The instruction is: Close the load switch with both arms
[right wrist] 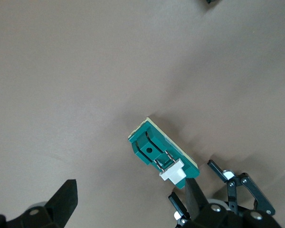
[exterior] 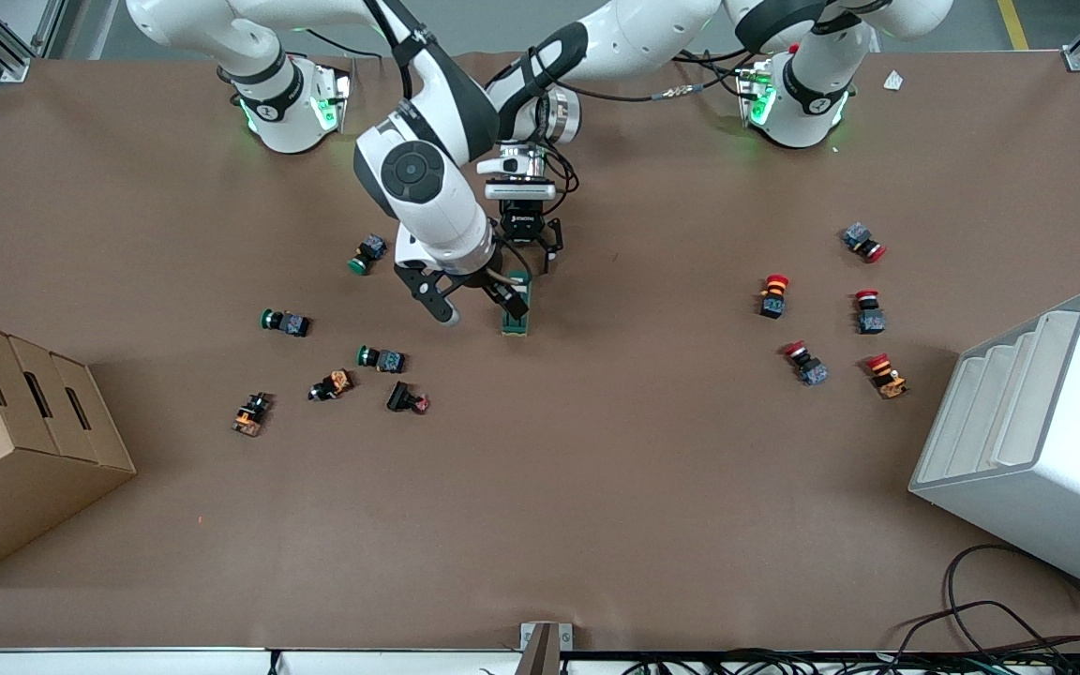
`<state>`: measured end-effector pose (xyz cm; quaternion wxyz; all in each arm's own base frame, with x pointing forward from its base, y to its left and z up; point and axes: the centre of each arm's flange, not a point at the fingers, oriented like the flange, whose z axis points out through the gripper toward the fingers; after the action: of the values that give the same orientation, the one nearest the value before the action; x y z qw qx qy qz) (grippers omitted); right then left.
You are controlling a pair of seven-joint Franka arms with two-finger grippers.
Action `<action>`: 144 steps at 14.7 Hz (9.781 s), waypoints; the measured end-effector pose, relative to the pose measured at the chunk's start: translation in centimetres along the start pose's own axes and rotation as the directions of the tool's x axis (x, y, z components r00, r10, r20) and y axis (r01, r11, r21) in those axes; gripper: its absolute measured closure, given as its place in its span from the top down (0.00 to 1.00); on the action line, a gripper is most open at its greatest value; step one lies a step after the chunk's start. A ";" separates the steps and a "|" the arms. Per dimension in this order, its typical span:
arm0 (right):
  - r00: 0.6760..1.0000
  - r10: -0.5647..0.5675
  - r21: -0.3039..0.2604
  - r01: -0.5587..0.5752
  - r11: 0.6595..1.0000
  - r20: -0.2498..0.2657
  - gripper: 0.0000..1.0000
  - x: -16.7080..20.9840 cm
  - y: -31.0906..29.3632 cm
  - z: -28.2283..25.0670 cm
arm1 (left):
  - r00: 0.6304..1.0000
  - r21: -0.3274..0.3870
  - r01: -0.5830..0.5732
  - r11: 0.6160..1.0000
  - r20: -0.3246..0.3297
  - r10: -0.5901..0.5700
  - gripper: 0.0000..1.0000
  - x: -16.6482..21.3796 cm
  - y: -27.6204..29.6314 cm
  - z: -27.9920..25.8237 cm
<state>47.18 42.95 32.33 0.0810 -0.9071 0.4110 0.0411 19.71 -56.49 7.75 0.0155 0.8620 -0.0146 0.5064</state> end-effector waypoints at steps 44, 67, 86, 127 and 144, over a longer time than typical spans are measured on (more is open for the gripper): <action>0.993 0.107 0.222 -0.095 0.970 -0.042 1.00 -1.0 -1.2 9.7 | 1.000 0.001 -0.001 1.000 -0.003 0.001 0.99 -0.1 0.0 0.0; 0.995 0.055 0.202 -0.036 0.979 -0.088 1.00 4.8 -1.6 11.6 | 0.999 0.077 -0.013 0.997 0.052 0.009 0.99 0.9 0.6 -0.4; 0.929 -0.367 -0.066 0.370 0.927 0.054 1.00 28.6 6.6 -7.7 | 0.980 0.240 0.015 0.971 0.189 -0.062 0.99 8.3 2.3 -3.5; 0.751 -0.650 -0.209 0.658 0.723 0.115 1.00 35.6 20.9 -38.1 | 0.522 0.041 -0.029 0.999 0.853 -0.019 1.00 65.5 -50.8 5.1; 0.743 -0.669 -0.197 0.658 0.727 0.012 1.00 32.4 23.4 -42.3 | 0.472 -0.025 -0.040 0.999 0.880 0.041 1.00 64.1 -50.5 -1.8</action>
<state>51.27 -3.84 66.68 -0.0081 -0.9982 0.0560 0.0211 51.38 -6.61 63.98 -0.0059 0.9991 -0.0410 -0.0074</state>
